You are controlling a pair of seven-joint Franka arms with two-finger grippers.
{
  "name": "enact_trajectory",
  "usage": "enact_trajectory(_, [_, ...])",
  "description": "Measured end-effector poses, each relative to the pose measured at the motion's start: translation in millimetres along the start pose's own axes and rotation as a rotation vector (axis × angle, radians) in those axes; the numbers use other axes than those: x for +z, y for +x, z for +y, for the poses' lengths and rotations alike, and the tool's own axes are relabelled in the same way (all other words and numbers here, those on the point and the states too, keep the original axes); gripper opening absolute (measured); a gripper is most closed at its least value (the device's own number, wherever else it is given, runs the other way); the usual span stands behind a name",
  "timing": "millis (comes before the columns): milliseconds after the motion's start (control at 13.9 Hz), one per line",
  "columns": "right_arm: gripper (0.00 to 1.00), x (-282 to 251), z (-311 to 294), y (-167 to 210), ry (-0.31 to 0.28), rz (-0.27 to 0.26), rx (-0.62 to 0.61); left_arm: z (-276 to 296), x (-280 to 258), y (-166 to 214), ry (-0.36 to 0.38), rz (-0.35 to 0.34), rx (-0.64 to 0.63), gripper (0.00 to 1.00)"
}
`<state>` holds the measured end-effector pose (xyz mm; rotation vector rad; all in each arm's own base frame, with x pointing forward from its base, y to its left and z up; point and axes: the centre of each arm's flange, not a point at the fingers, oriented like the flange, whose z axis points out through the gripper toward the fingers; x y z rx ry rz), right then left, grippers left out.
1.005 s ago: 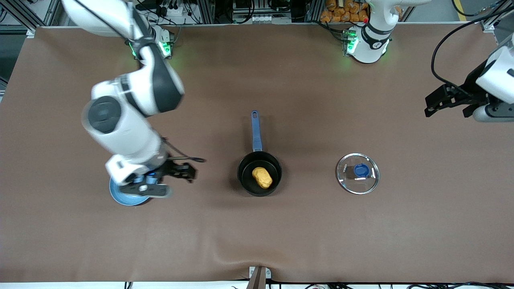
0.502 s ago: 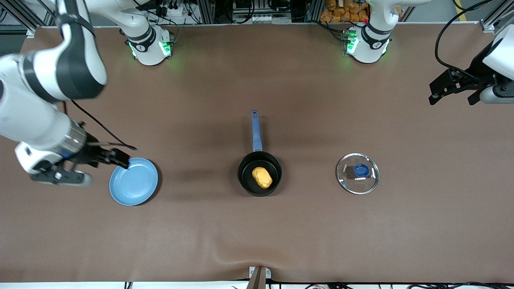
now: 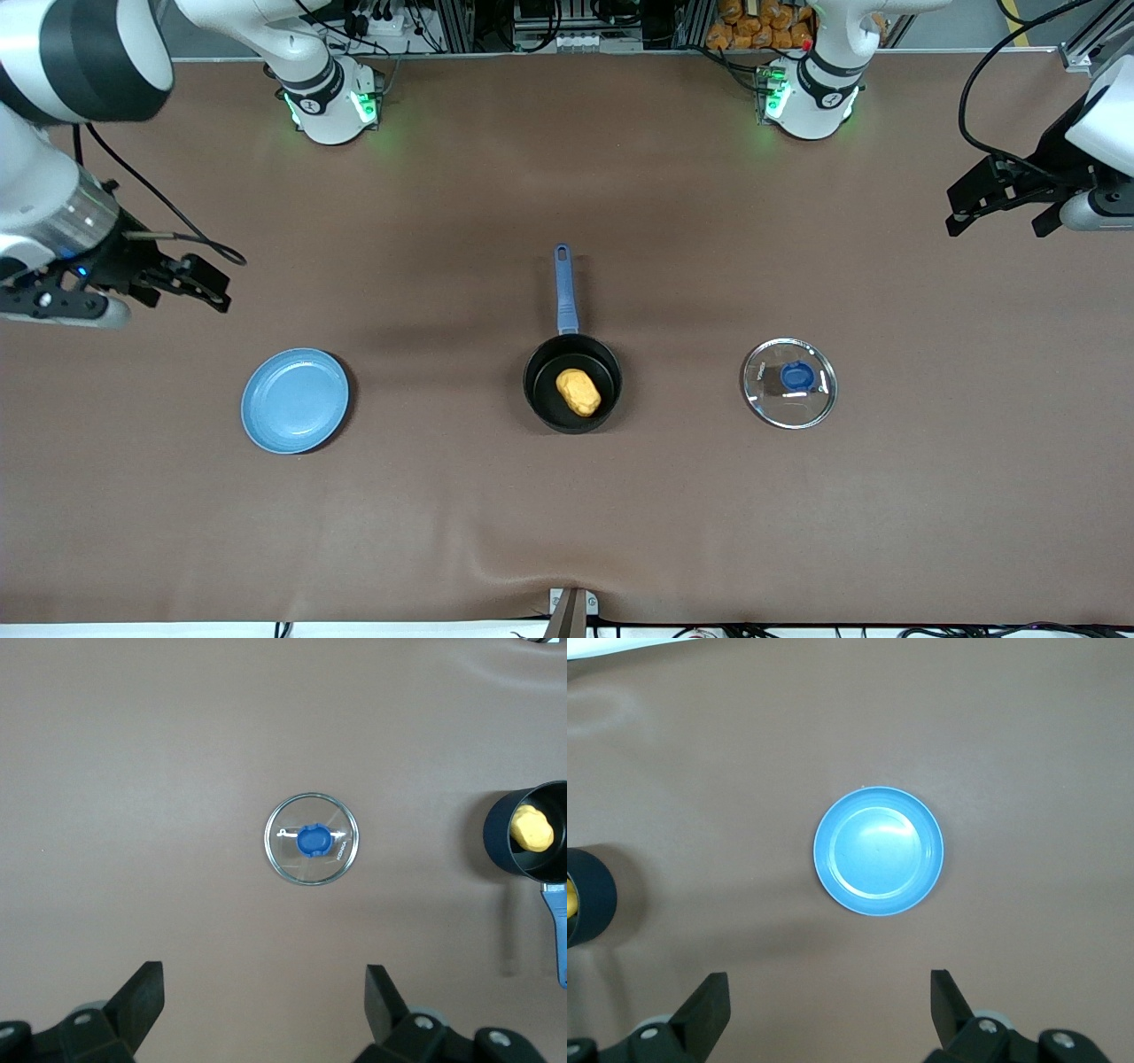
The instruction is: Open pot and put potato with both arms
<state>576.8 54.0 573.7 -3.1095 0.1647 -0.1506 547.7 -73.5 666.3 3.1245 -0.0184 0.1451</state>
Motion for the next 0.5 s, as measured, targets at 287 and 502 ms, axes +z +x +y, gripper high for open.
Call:
enact_trajectory(287, [1.00, -22, 9, -21, 0.012, 0.027, -0.001, 1, 0, 0, 0.000, 0.000, 0.002, 1.00])
enact_trajectory(502, [1.00, -37, 16, -37, 0.020, 0.045, 0.000, 1, 0, 0, 0.000, 0.000, 0.002, 1.00])
